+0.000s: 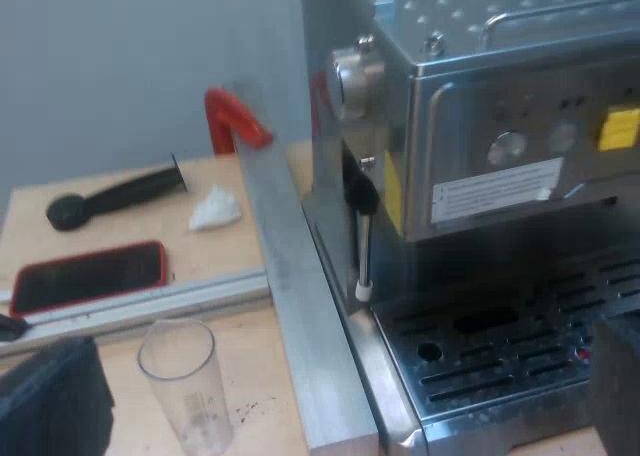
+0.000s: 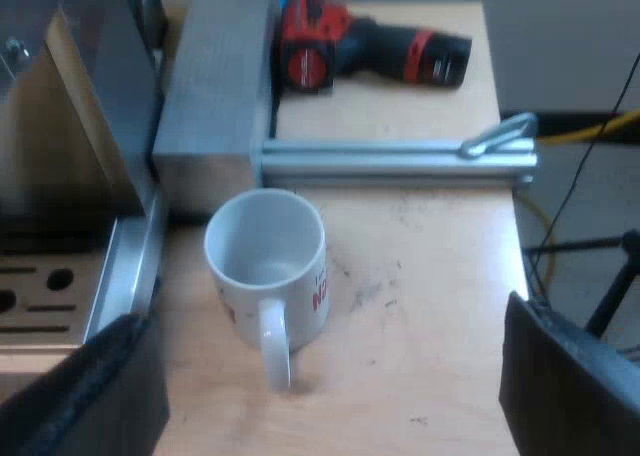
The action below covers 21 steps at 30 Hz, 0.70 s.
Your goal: Grind coffee beans and then tamp
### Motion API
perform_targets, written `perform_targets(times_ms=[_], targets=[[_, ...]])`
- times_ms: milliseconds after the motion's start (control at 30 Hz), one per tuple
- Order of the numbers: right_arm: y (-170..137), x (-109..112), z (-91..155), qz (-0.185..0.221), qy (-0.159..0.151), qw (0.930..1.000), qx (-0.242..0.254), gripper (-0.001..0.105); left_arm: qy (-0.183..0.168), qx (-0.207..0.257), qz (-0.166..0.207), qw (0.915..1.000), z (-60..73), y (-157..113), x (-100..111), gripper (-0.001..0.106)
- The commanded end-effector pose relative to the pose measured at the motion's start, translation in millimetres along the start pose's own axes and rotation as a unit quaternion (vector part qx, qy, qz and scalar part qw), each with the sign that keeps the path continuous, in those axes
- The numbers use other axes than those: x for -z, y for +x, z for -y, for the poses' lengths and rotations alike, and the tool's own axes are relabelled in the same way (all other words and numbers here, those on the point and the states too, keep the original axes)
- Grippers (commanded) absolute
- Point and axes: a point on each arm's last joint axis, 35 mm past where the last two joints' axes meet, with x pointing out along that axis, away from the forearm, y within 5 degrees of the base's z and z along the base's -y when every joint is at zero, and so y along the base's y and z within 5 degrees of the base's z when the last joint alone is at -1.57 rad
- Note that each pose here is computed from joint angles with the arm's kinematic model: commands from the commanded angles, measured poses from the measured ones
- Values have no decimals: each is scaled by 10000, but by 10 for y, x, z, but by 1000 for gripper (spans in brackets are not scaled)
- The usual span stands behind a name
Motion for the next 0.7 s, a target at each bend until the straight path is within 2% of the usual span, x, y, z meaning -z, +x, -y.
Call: perform_targets(times_ms=[33,200,300,400,533,600,700], targets=[[-158,10,-25,303,-98,9995,79,71,36,17,171,9998,19,-147,45,105],[-420,102,-102,833,-172,9963,109,71,75,49,394,9992,42,-392,186,105],[-512,216,-159,1026,-142,9945,121,71,117,55,445,9989,48,-491,264,105],[-574,398,-231,1020,10,9947,104,71,126,57,467,9988,52,-589,355,105],[-598,584,-301,1115,-3,9937,137,71,94,31,278,9996,46,-586,397,105],[-537,628,-310,965,33,9953,72,71,40,-11,-28,10000,36,-584,465,105],[-556,657,-324,814,14,9967,-6,71,-5,-47,-286,9996,28,-586,522,105]])
